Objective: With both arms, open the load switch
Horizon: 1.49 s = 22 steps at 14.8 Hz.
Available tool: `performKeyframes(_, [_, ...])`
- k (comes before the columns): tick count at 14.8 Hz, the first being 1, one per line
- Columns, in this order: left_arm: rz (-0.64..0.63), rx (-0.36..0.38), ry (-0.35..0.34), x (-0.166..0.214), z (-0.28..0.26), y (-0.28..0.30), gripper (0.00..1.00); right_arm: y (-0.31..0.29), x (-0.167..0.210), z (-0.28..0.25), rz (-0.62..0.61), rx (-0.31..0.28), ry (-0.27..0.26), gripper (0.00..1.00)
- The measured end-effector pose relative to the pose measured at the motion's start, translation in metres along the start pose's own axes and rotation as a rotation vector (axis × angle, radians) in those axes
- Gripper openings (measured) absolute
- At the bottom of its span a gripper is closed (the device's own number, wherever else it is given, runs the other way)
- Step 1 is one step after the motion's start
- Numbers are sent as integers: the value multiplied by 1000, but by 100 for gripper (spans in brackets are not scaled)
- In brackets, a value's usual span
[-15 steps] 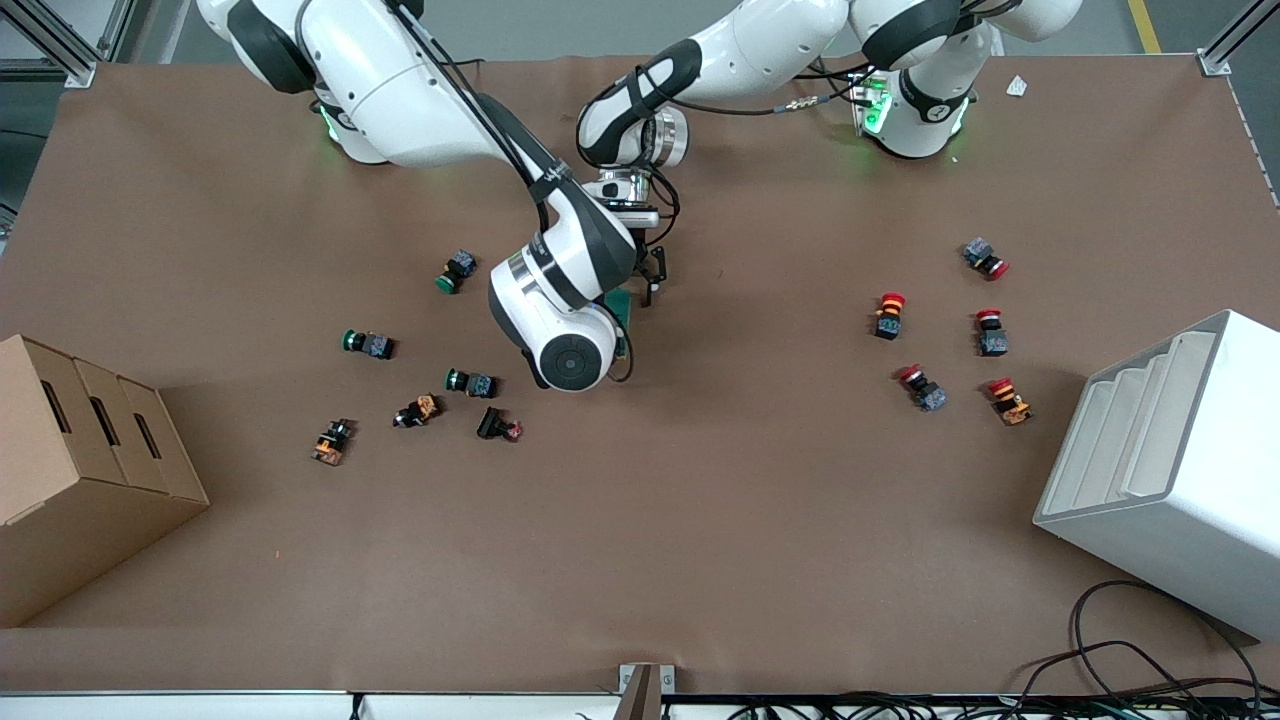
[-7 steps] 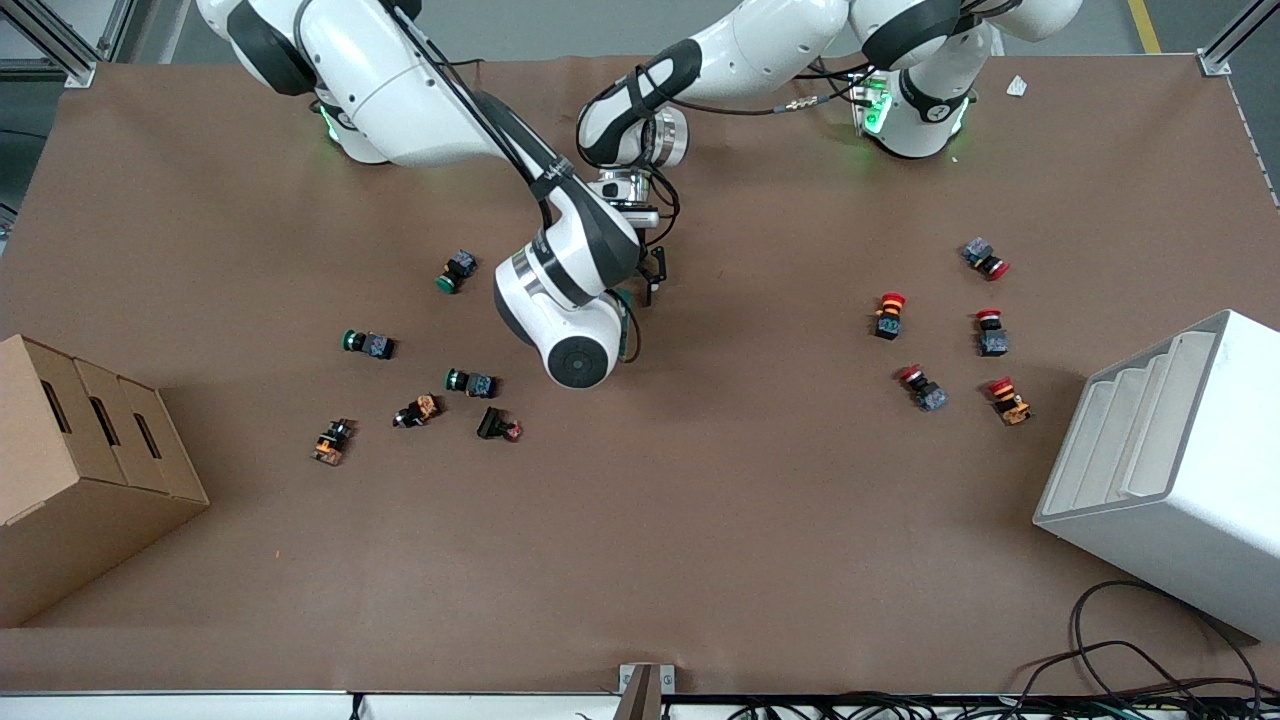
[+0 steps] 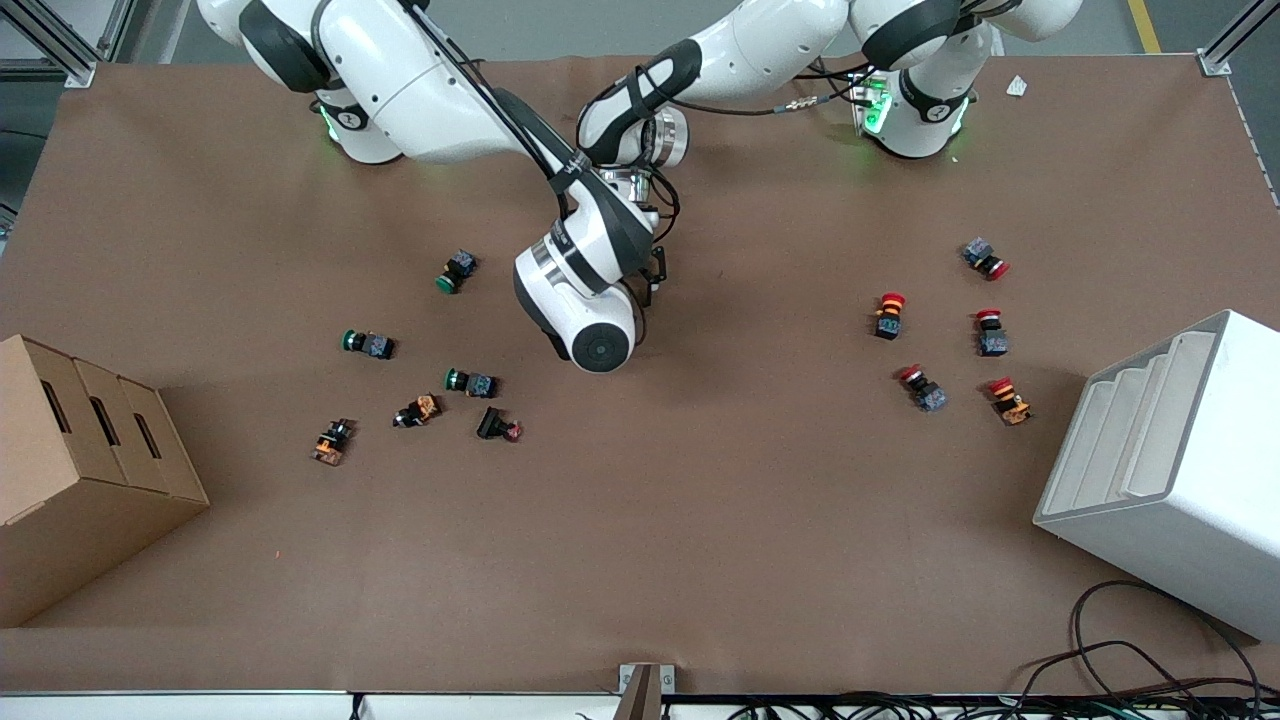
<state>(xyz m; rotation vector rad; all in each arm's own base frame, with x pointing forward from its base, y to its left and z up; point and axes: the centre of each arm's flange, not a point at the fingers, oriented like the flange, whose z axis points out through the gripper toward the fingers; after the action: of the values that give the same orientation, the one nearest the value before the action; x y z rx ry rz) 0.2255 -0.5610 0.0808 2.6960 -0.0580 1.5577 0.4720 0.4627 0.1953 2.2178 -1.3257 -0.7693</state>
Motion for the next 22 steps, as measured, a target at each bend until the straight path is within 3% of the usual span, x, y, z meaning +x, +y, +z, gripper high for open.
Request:
performKeyframes(1, [0, 0, 0, 0, 0, 0, 100, 1, 4, -2, -36, -6, 11, 100])
performKeyframes(3, [-1, 0, 1, 0, 0, 0, 100, 5, 32, -27, -143, 19, 82, 100])
performKeyframes(6, [-11, 0, 6, 5, 1, 3, 100, 33, 116, -111, -364, 119, 173, 100])
performKeyframes(10, [-58, 75, -41, 50, -12, 25, 100, 93, 235, -198, -631, 229, 216, 100])
performKeyframes(15, [-144, 182, -158, 182, -41, 57, 100, 172, 336, -257, -952, 268, 343, 100])
performKeyframes(17, [-152, 229, -236, 245, -38, 48, 100, 215, 378, -277, -1046, 301, 384, 100])
performKeyframes(19, [-152, 266, -356, 324, -25, 22, 100, 254, 410, -292, -1083, 328, 417, 100])
performKeyframes(22, [-153, 246, -517, 452, -6, -49, 100, 289, 434, -304, -1069, 346, 417, 100])
